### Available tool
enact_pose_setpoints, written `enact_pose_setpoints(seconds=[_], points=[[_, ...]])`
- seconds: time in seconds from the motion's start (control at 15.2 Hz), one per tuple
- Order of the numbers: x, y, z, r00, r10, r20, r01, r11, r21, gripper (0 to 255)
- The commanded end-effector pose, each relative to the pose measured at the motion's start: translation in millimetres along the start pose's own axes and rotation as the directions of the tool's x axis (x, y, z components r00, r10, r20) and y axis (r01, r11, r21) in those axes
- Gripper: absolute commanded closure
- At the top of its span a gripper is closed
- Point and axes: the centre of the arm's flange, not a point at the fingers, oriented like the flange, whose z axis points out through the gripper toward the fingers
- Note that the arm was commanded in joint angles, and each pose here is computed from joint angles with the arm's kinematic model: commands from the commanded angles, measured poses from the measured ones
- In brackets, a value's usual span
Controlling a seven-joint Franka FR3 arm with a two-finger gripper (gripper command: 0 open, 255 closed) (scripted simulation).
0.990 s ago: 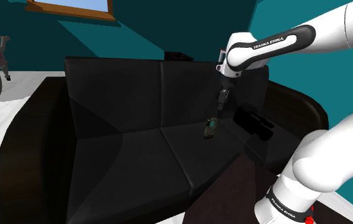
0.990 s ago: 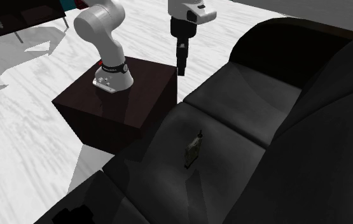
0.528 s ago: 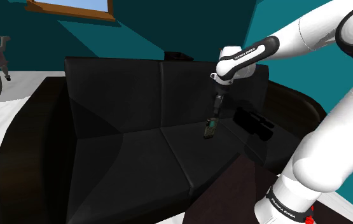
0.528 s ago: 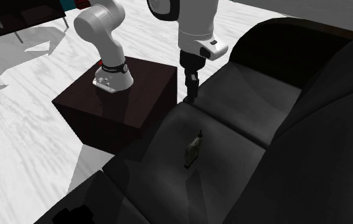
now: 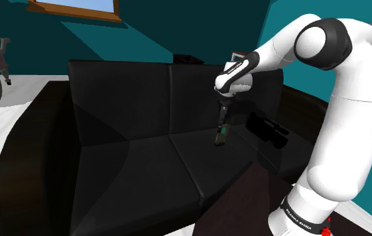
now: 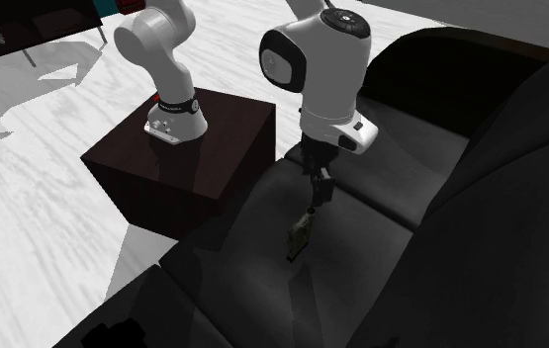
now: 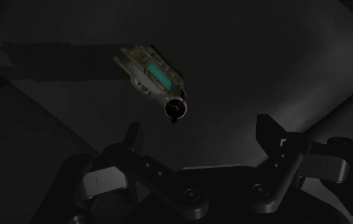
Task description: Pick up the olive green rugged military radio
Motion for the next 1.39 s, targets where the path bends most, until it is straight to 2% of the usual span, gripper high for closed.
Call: enact_pose_setpoints(seconds=[0.0,0.53,0.66,0.73,1.32], points=[[9,17,21,1.000,-0.027,0.001,0.027,1.000,-0.001,0],[12,17,63,1.000,-0.030,0.001,0.030,1.000,-0.002,0],[12,17,63,1.000,-0.030,0.001,0.030,1.000,-0.002,0],[12,17,63,1.000,-0.030,0.001,0.030,1.000,-0.002,255],[12,17,63,1.000,-0.030,0.001,0.030,1.000,-0.002,255]])
